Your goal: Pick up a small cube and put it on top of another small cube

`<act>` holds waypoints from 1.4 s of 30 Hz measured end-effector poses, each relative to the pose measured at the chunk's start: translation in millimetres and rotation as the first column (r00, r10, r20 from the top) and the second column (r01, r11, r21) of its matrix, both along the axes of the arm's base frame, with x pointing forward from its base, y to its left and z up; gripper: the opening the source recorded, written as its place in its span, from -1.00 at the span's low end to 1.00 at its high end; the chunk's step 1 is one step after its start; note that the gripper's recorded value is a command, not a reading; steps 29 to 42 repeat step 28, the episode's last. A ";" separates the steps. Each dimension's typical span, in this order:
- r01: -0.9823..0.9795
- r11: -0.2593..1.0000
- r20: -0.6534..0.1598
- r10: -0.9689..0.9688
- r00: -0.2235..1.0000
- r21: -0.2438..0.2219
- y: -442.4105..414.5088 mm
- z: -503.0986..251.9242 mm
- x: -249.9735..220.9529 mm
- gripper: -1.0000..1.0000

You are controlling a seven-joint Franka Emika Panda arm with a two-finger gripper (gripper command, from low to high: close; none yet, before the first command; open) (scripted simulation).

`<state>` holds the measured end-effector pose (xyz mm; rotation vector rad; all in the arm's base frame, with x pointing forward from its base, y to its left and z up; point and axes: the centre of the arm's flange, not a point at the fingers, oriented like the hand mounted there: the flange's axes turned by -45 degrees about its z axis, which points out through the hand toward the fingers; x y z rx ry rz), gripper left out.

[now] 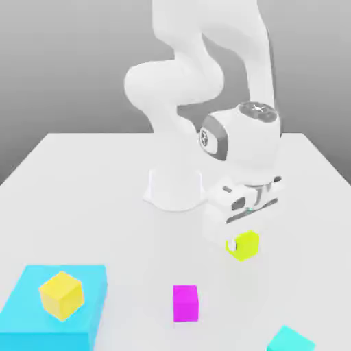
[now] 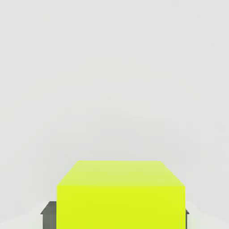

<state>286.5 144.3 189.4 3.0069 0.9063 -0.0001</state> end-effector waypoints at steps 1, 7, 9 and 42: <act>0.004 1.000 0.001 -0.004 1.000 -0.001 1.7 3.8 7.9 -1.00; 0.028 1.000 0.004 -0.028 1.000 -0.013 18.0 19.5 74.5 -1.00; 0.035 0.999 0.004 -0.035 0.999 -0.014 23.0 24.5 97.4 -1.00; 0.097 0.995 -0.001 -0.097 0.995 0.002 35.5 2.8 234.3 1.00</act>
